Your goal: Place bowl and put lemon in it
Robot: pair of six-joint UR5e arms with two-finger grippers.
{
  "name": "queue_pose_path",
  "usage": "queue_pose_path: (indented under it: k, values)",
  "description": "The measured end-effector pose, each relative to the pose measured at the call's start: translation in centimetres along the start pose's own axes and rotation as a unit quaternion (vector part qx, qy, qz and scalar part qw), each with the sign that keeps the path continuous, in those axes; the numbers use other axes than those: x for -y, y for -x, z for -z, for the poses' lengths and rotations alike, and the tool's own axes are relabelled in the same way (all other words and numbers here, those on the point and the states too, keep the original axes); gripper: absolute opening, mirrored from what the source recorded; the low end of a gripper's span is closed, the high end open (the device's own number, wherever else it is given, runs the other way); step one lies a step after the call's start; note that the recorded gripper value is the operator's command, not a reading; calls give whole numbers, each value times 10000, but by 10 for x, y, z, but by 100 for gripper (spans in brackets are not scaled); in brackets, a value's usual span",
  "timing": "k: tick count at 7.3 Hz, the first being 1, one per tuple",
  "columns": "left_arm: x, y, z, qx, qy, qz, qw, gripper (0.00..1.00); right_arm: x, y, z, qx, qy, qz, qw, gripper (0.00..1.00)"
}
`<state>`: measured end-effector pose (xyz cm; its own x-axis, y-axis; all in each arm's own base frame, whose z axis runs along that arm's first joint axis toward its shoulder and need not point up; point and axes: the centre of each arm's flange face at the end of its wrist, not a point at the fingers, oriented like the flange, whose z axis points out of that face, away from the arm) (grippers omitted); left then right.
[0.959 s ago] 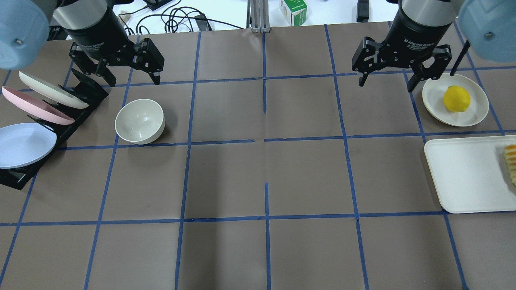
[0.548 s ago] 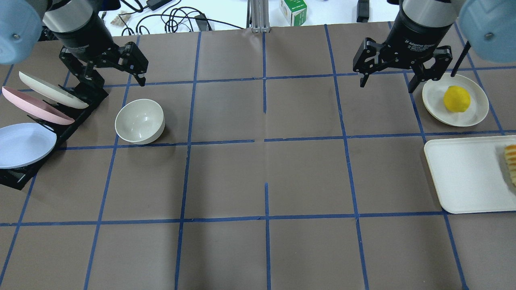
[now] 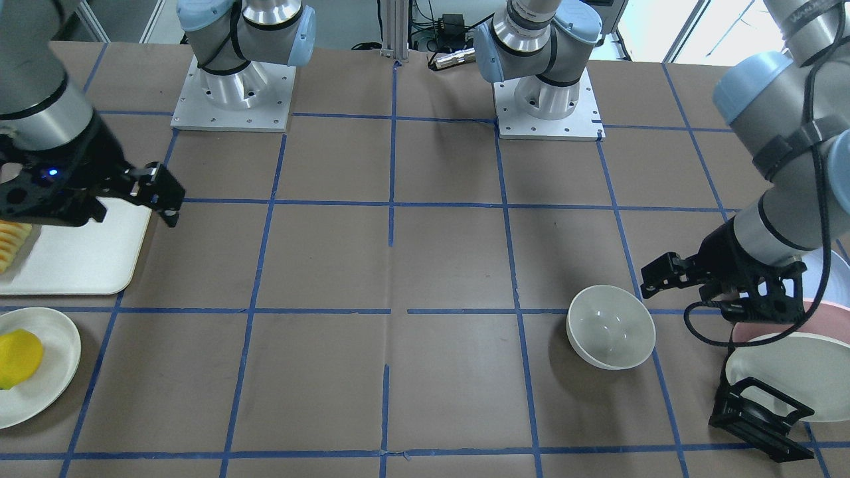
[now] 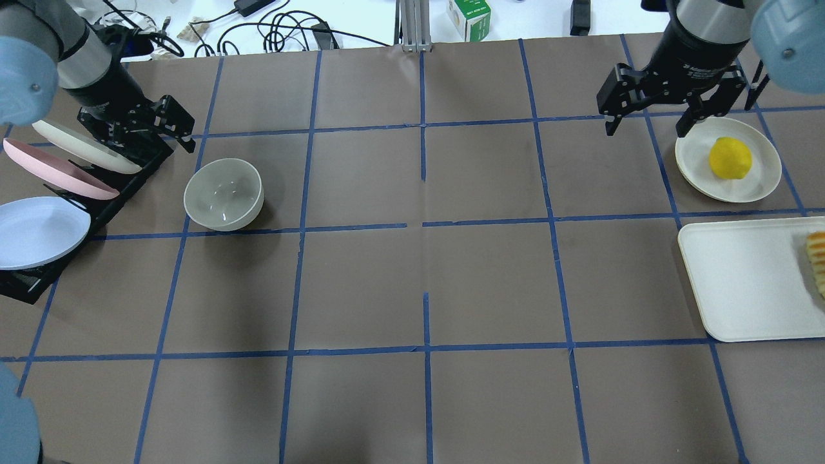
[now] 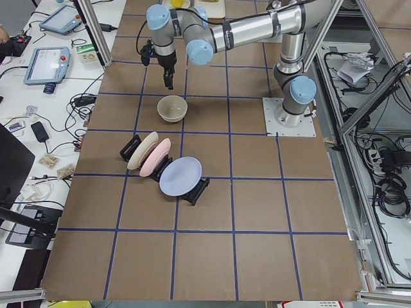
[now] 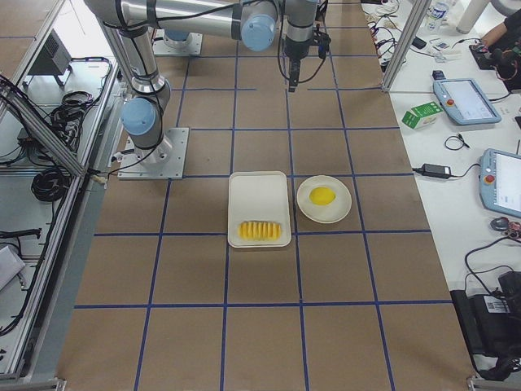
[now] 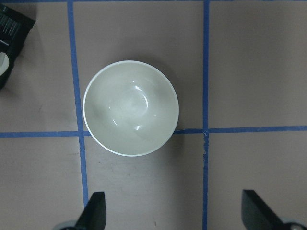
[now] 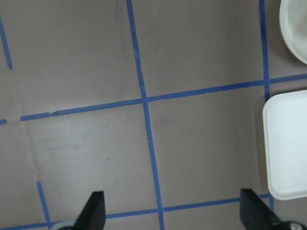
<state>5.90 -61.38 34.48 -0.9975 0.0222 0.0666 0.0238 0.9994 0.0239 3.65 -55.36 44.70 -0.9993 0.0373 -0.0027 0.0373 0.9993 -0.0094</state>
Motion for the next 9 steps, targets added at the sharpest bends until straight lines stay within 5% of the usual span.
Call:
queue_pose_path:
  k: [3, 4, 5, 9]
  values:
    - [2, 25, -106, -5, 57, -17, 10000, 100, 55, -150, -78, -34, -125, 295, 9995, 100]
    - [4, 27, -127, -24, 75, -53, 10000, 15, 67, -186, -107, -47, -191, 415, 9989, 100]
    - [6, 27, -140, -45, 69, -99, 9999, 0, 77, -206, -130, -103, -283, 602, 9977, 100]
    - [9, 26, -145, -98, 8, -166, 9998, 0, 102, -231, -203, -166, -284, 809, 9962, 100]
